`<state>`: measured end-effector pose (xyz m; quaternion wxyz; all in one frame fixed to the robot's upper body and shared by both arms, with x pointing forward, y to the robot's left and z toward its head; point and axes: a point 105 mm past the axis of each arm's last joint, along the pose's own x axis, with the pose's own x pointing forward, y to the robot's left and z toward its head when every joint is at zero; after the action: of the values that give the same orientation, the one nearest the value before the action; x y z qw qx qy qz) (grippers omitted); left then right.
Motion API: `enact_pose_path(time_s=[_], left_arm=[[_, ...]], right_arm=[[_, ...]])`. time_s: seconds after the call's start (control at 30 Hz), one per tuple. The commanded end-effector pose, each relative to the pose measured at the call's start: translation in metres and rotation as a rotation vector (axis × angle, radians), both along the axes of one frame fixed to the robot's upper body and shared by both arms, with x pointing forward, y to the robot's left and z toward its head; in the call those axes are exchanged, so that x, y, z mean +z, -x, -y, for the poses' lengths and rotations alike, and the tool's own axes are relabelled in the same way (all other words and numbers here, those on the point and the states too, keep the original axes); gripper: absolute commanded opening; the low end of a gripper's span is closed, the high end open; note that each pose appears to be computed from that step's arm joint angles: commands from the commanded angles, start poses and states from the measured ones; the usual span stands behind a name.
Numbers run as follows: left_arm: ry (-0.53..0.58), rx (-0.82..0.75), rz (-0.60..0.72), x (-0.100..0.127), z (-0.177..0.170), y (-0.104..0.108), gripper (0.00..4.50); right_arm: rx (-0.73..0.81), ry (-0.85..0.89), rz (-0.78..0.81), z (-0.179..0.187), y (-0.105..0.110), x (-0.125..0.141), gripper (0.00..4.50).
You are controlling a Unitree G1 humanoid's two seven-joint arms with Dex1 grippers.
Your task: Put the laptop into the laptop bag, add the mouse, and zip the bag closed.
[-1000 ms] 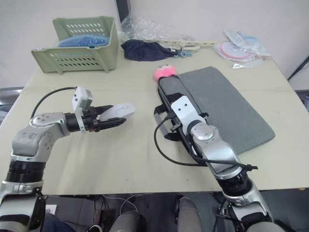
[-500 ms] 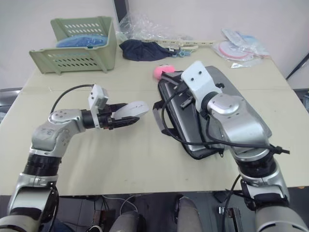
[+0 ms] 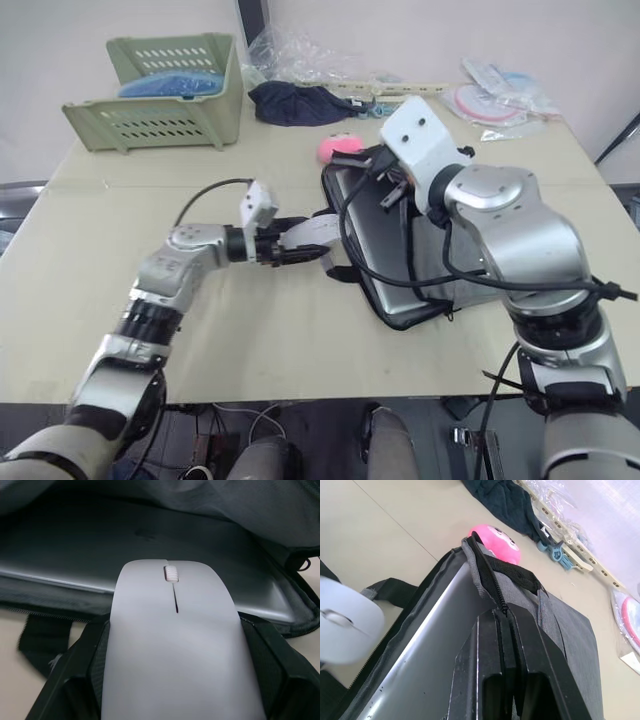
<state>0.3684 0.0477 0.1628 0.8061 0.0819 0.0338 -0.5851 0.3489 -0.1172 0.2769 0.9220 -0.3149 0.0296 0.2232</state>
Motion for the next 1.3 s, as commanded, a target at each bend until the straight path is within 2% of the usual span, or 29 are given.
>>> enact_pose_path(time_s=[0.03,0.2,0.63,0.9,1.03,1.3], left_arm=[[-0.018,-0.043,0.056,0.003,0.016,-0.004,2.85],[-0.033,-0.072,0.066,-0.003,0.033,-0.008,2.85],[-0.035,-0.058,0.082,-0.001,0.08,-0.024,2.85],[-0.055,-0.028,0.089,-0.004,0.096,-0.029,2.85],[-0.02,-0.01,0.08,0.003,0.105,-0.031,2.85],[-0.058,-0.005,0.074,-0.005,0.115,-0.029,2.85]], right_arm=[[0.048,0.0,0.112,-0.007,0.008,0.029,0.03],[0.05,0.006,0.114,-0.007,0.007,0.03,0.03],[0.062,0.002,0.12,-0.011,0.009,0.033,0.03],[0.07,-0.001,0.127,-0.014,0.012,0.035,0.03],[0.073,-0.001,0.131,-0.015,0.015,0.036,0.03],[0.082,-0.003,0.139,-0.018,0.019,0.039,0.03]])
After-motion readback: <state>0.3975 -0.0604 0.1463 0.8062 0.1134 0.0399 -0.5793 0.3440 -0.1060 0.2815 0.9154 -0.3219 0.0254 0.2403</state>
